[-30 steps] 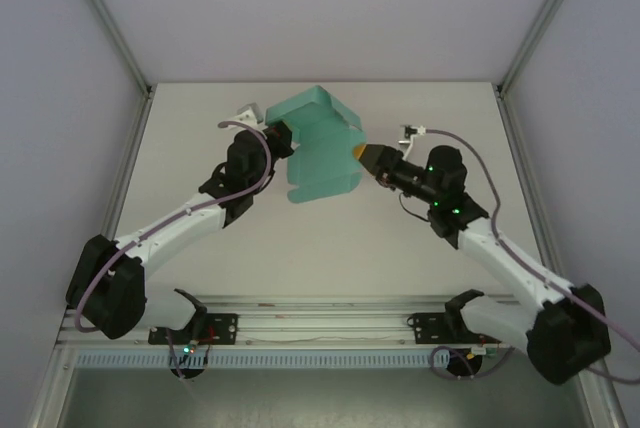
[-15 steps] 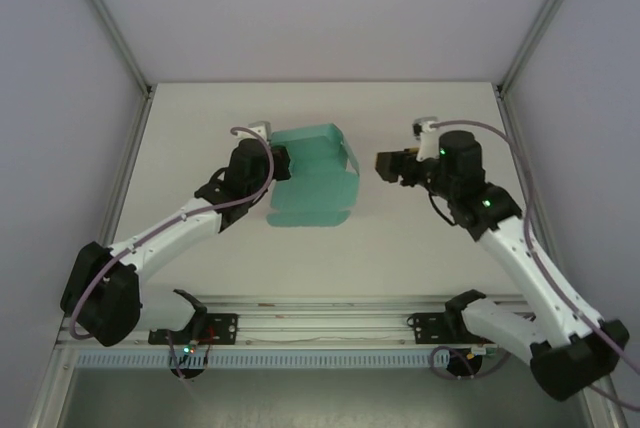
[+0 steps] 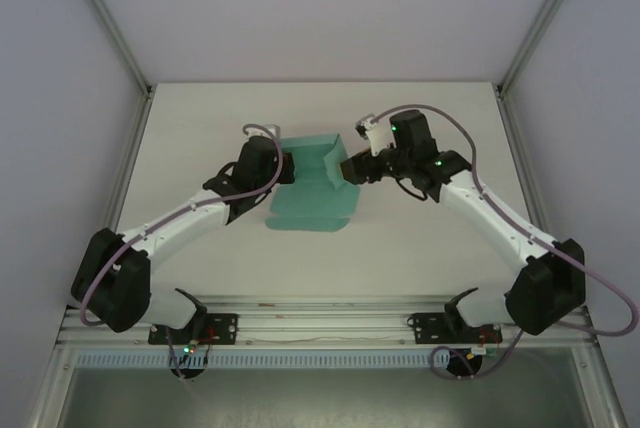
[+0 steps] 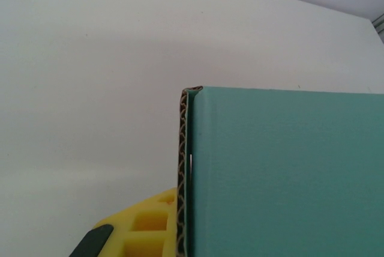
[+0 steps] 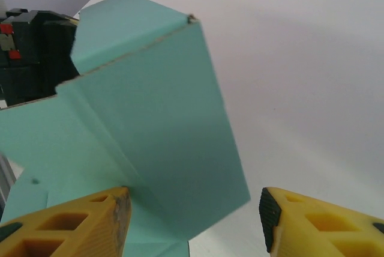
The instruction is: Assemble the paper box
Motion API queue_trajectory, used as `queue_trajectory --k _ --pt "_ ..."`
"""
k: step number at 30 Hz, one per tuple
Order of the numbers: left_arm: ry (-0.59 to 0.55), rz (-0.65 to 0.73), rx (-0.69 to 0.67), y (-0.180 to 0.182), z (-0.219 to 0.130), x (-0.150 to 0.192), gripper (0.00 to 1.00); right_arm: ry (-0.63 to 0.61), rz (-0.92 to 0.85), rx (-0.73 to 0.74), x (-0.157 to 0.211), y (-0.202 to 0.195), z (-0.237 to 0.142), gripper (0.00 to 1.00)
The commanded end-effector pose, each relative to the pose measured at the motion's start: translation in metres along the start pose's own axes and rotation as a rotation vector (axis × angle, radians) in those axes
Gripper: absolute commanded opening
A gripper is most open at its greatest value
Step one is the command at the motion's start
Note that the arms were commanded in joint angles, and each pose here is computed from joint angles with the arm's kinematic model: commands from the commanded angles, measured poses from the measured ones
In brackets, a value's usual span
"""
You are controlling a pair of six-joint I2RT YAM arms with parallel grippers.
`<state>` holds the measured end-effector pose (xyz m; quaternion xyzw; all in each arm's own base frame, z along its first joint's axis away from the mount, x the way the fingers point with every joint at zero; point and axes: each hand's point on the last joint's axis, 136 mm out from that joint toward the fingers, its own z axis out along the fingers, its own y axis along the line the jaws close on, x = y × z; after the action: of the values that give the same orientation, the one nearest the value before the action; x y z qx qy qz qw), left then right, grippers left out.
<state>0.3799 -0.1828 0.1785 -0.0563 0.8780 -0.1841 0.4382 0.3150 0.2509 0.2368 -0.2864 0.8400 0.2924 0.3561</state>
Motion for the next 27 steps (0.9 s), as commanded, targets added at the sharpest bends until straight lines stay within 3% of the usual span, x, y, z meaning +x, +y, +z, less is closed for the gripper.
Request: queue_trajectory --k 1,10,16,21,25,27 --pt "0.005 0.023 0.004 -0.005 -0.002 -0.007 0.0 -0.02 -0.048 0.025 -0.013 0.003 0.007 0.59" --pt "-0.004 0.026 -0.096 0.007 -0.007 -0.01 0.0 -0.065 -0.05 0.19 -0.026 -0.004 0.025 0.52" --pt "-0.01 0.063 -0.061 -0.007 -0.009 -0.012 0.0 -0.094 0.044 0.321 -0.029 -0.028 0.036 0.49" --pt "-0.015 0.086 -0.086 -0.013 -0.011 -0.015 0.0 -0.125 0.034 0.51 -0.038 -0.045 0.04 0.33" --pt "-0.02 0.067 -0.113 -0.016 -0.012 -0.017 0.0 -0.173 0.067 0.749 -0.04 -0.071 0.031 0.08" --pt "-0.019 0.033 -0.14 -0.013 -0.012 -0.016 0.0 -0.199 0.106 0.906 -0.037 -0.089 0.019 0.06"
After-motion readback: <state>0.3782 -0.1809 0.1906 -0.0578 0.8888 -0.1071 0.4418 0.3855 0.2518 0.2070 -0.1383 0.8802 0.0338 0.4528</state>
